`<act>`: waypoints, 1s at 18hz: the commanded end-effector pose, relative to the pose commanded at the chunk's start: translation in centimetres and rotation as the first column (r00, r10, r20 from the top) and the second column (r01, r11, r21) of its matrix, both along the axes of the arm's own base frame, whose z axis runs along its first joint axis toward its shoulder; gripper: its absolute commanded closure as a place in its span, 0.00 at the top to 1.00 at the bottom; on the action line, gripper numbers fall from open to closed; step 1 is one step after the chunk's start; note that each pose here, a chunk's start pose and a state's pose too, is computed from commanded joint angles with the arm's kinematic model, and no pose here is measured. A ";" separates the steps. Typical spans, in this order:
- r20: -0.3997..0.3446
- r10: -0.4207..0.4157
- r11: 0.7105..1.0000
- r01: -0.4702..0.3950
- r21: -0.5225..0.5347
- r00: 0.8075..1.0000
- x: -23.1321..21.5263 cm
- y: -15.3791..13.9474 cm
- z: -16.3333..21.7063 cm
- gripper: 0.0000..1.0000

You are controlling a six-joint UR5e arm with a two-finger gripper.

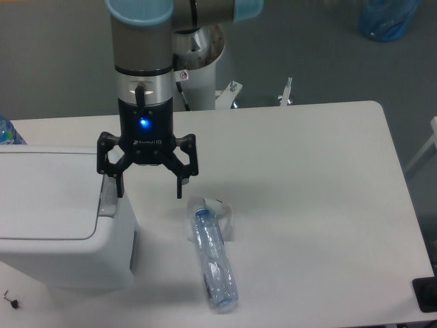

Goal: Open the trash can
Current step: 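Lower the gripper onto the lid's grey button edge and press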

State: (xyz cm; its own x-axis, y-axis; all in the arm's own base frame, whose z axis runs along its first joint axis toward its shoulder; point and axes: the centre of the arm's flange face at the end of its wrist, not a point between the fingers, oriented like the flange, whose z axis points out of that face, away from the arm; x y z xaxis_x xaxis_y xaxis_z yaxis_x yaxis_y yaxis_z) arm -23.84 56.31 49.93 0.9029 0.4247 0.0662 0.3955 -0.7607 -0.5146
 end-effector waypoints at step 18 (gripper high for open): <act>0.012 -0.010 1.000 0.010 -0.018 1.000 0.2 0.8 -1.3 1.00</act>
State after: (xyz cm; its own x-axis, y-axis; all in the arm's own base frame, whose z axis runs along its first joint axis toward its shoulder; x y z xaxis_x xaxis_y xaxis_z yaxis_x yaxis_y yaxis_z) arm -23.63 57.07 48.65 0.9063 0.4168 0.0693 0.3938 -0.7738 -0.4962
